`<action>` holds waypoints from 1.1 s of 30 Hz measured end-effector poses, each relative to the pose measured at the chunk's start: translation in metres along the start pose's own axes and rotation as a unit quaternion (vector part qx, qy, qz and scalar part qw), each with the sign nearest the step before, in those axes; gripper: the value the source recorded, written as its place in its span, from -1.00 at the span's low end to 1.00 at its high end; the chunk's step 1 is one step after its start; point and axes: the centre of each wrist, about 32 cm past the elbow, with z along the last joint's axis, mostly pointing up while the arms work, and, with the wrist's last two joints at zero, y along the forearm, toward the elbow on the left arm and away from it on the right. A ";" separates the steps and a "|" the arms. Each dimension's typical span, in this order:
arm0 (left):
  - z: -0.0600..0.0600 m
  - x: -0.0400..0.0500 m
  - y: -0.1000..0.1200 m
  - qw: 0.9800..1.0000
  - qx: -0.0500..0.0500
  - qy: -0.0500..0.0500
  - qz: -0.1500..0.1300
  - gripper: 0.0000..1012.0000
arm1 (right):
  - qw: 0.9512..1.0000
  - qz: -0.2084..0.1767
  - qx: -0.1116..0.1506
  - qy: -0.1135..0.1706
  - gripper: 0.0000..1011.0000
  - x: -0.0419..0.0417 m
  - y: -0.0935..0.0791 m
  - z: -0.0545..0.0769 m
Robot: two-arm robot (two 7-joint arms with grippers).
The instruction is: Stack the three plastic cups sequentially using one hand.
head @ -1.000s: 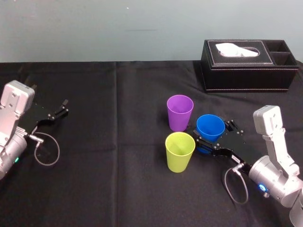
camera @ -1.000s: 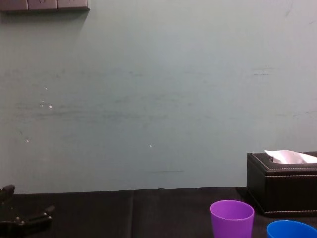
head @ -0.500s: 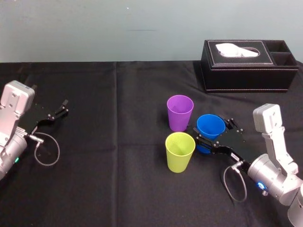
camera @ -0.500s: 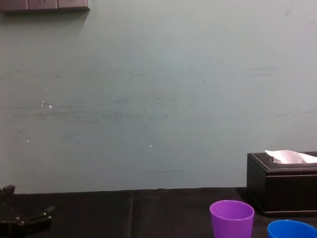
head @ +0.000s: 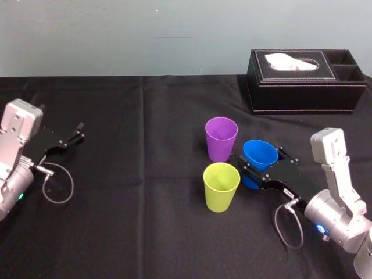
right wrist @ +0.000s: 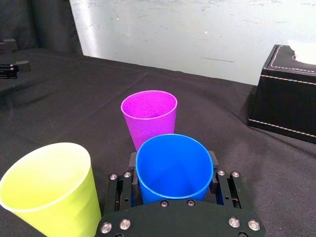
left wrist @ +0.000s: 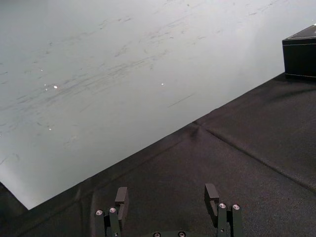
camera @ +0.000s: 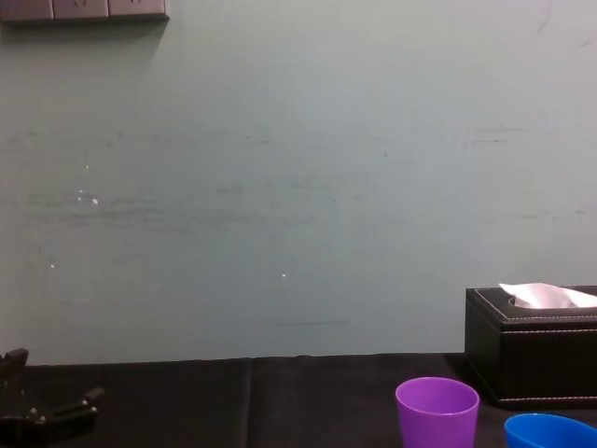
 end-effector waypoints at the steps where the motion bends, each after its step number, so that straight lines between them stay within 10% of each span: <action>1: 0.000 0.0000 0.000 1.000 0.000 0.000 0.000 1.00 | 1.000 0.000 0.000 0.000 0.49 0.0000 0.000 0.000; 14: 0.000 0.0000 0.000 1.000 0.000 0.000 0.000 1.00 | 1.000 -0.003 0.000 -0.019 0.45 0.0013 -0.002 0.009; 33: 0.000 0.0000 0.000 1.000 0.000 0.000 0.000 1.00 | 0.999 0.019 0.029 -0.010 0.45 0.0184 0.005 0.069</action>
